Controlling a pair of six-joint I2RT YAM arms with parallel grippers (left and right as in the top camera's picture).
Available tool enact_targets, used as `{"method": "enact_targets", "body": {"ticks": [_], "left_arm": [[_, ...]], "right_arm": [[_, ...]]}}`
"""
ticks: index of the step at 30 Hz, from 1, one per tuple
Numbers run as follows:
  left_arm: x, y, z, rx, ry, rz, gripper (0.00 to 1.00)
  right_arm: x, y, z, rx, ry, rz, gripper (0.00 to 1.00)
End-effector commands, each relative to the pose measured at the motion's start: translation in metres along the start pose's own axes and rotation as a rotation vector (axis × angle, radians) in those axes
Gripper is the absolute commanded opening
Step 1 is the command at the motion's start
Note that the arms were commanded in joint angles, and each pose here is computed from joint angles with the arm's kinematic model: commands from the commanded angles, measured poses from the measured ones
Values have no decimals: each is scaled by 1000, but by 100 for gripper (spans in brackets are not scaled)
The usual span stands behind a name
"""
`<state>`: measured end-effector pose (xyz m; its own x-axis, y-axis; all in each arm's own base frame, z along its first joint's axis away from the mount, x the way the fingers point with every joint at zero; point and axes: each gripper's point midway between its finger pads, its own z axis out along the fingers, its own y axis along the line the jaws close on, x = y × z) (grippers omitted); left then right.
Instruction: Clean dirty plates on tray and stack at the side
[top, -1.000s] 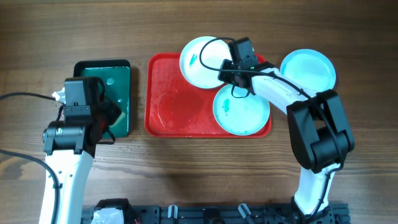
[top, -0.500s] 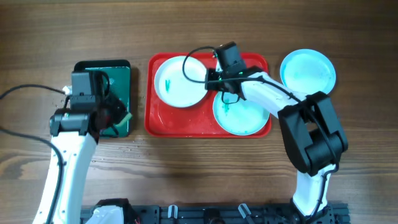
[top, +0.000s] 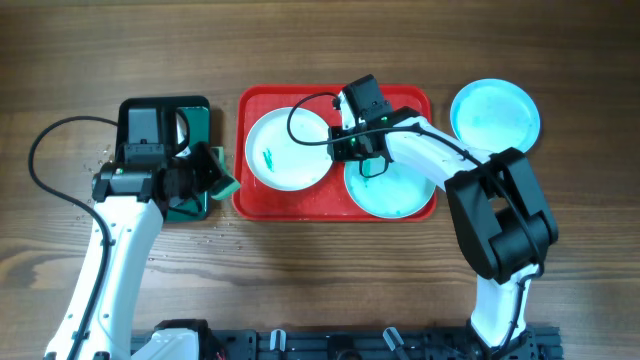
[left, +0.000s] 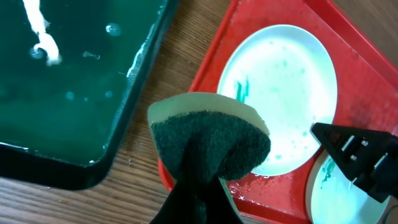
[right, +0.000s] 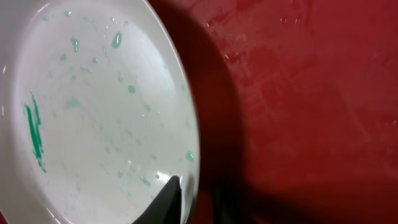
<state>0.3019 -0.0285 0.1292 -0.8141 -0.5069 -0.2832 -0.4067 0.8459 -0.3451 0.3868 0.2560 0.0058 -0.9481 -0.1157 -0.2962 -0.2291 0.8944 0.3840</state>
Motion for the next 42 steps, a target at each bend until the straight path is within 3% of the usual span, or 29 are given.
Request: {"method": "enact_targets", "body": {"ticks": [1, 4, 9, 14, 16, 19, 21, 25, 26, 29, 31, 34, 42], "left_arm": [[9, -16, 4, 40, 26, 72, 4], [13, -24, 9, 49, 34, 99, 4], [24, -39, 35, 50, 86, 153, 4], [44, -47, 62, 25, 168, 191, 4], [47, -52, 74, 27, 176, 189, 4], [44, -58, 81, 38, 162, 166, 4], [40, -60, 82, 44, 147, 169, 4], [39, -59, 83, 40, 141, 169, 4], [39, -59, 83, 40, 142, 168, 4], [39, -59, 83, 40, 142, 168, 4], [39, -59, 83, 41, 142, 169, 4], [39, -59, 83, 41, 142, 168, 4], [39, -59, 83, 41, 143, 165, 4]], "right_arm": [[10, 5, 7, -21, 36, 6, 10], [10, 10, 8, -27, 34, -18, 4], [13, 15, 11, -5, 28, -50, 4], [11, 16, 11, -5, 22, 126, 5], [11, 17, 11, -6, 21, 240, 16], [10, 22, 12, -21, 20, 302, 18], [1, 33, 10, -75, -8, 193, 24], [-30, 43, -9, -108, -94, -21, 58], [-38, 41, -14, -104, -112, -70, 61], [-40, 28, -14, -62, -114, -131, 59], [-35, 16, -10, -2, -97, -211, 49], [-23, 18, 1, 3, -55, -338, 40], [-13, 33, 11, -12, -36, -412, 31]]}}
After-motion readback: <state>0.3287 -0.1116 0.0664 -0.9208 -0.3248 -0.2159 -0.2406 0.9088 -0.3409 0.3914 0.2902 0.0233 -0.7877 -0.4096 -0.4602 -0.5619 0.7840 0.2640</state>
